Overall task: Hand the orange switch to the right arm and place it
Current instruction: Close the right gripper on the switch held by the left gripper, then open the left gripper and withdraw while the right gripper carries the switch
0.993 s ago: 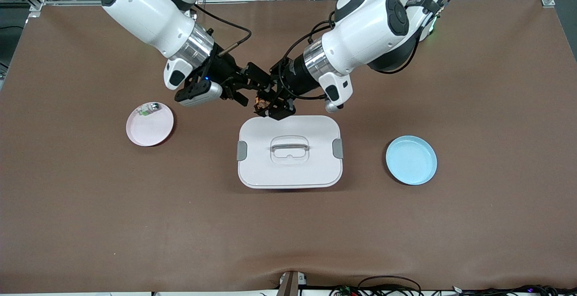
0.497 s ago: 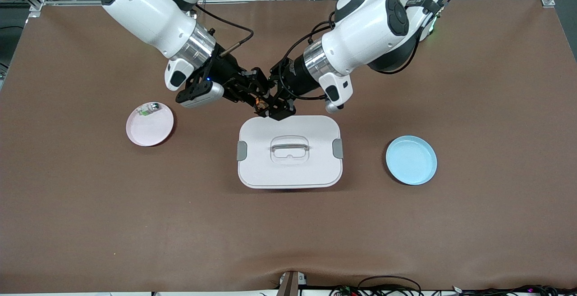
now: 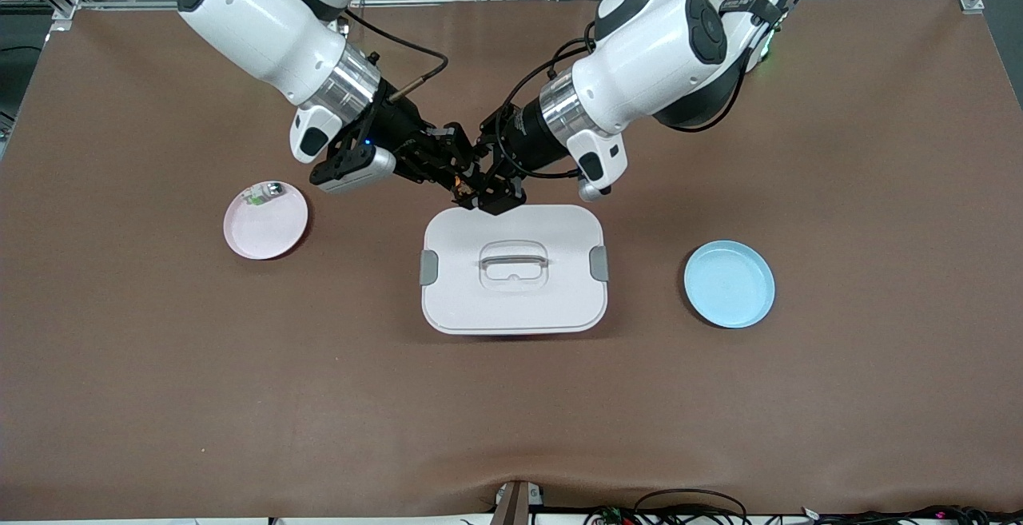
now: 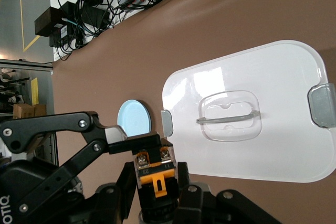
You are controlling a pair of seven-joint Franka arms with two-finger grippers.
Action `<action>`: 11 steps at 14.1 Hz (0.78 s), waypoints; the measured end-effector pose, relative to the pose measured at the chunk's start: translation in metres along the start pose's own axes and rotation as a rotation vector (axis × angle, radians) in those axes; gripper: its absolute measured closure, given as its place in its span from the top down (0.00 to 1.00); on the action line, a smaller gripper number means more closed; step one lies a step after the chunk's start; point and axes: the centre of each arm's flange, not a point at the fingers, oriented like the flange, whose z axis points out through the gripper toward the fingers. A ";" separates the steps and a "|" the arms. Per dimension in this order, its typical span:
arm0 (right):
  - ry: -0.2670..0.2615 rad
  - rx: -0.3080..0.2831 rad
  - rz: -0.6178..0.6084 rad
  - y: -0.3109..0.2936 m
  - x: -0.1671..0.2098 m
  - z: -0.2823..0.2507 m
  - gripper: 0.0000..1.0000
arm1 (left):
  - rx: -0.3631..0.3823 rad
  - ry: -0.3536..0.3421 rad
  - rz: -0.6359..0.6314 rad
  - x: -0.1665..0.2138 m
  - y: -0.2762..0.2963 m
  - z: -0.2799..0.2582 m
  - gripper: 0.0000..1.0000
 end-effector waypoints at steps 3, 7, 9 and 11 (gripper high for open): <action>0.000 0.000 0.000 0.000 0.000 0.000 0.37 | 0.000 0.001 0.001 0.000 0.000 0.000 0.72; -0.008 -0.003 0.009 -0.001 -0.002 0.001 0.37 | -0.001 0.006 0.014 -0.003 -0.002 0.001 1.00; -0.011 -0.004 0.010 0.000 -0.002 0.001 0.37 | -0.002 0.007 0.015 -0.003 -0.002 0.001 1.00; -0.017 -0.015 0.003 0.002 -0.001 0.002 0.37 | -0.004 0.011 0.025 -0.003 -0.002 0.001 1.00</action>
